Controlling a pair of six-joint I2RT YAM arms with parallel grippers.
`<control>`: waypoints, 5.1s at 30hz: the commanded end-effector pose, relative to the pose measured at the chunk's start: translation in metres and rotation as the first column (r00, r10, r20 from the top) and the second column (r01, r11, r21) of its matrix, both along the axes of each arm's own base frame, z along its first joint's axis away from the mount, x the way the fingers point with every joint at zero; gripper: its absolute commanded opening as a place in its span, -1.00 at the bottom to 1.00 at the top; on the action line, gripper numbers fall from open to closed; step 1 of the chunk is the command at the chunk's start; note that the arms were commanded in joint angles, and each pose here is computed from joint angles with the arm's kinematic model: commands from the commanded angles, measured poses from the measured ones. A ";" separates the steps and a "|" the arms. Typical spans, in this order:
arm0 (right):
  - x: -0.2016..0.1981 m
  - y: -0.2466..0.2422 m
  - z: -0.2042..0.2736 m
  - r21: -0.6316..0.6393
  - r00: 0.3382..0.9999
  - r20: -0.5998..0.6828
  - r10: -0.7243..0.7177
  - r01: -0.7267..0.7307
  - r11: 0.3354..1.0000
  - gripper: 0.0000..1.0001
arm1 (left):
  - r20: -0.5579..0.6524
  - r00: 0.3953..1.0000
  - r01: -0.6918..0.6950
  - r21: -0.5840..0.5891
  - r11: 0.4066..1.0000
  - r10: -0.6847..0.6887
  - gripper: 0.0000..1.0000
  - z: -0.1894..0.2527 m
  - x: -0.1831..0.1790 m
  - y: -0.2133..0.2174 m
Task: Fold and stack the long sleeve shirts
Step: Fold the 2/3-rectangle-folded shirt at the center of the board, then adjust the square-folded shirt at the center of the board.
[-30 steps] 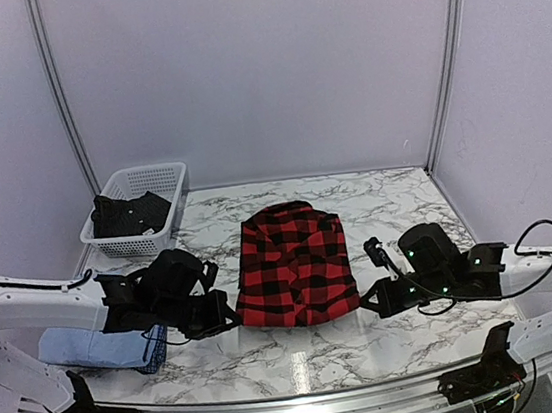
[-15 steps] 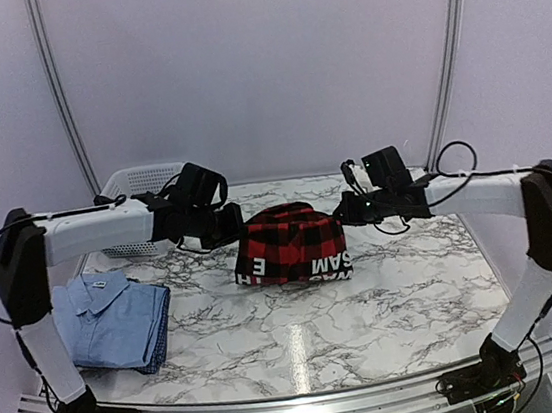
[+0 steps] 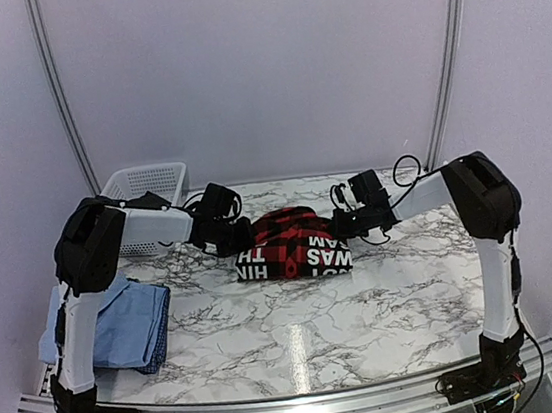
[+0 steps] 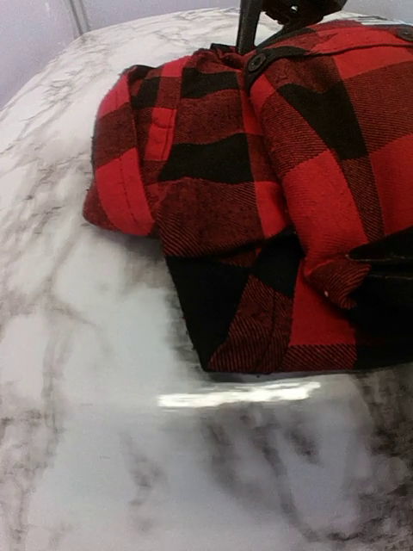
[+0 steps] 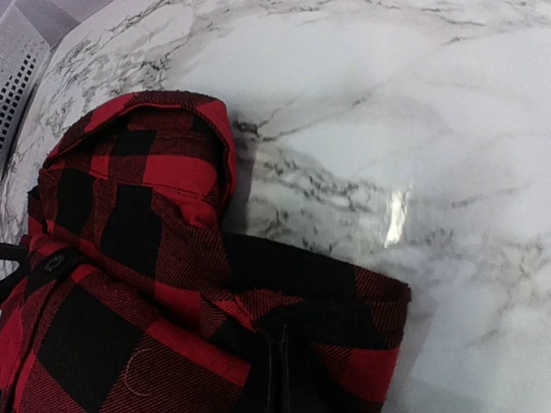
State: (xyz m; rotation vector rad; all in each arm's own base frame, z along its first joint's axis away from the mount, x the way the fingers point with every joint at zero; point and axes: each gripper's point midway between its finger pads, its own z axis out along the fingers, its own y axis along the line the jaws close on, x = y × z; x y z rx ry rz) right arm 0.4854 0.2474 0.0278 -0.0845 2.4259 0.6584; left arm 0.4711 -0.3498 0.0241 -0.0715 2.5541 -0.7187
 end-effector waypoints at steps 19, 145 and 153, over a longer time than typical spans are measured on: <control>-0.148 -0.011 0.106 -0.019 0.993 0.106 0.053 -0.051 0.999 -1.00 | 0.087 0.996 0.008 -0.027 1.000 -0.006 -1.00 0.078 -0.183 0.033; -0.113 0.107 0.078 -0.274 0.948 0.204 0.244 -0.184 0.944 0.10 | 0.150 0.989 0.000 0.009 1.000 -0.001 0.68 0.116 -0.066 0.056; -0.102 0.110 0.003 -0.392 0.977 0.088 0.195 -0.145 0.908 0.36 | 0.084 0.996 0.042 -0.007 0.999 -0.041 0.67 0.098 -0.092 0.049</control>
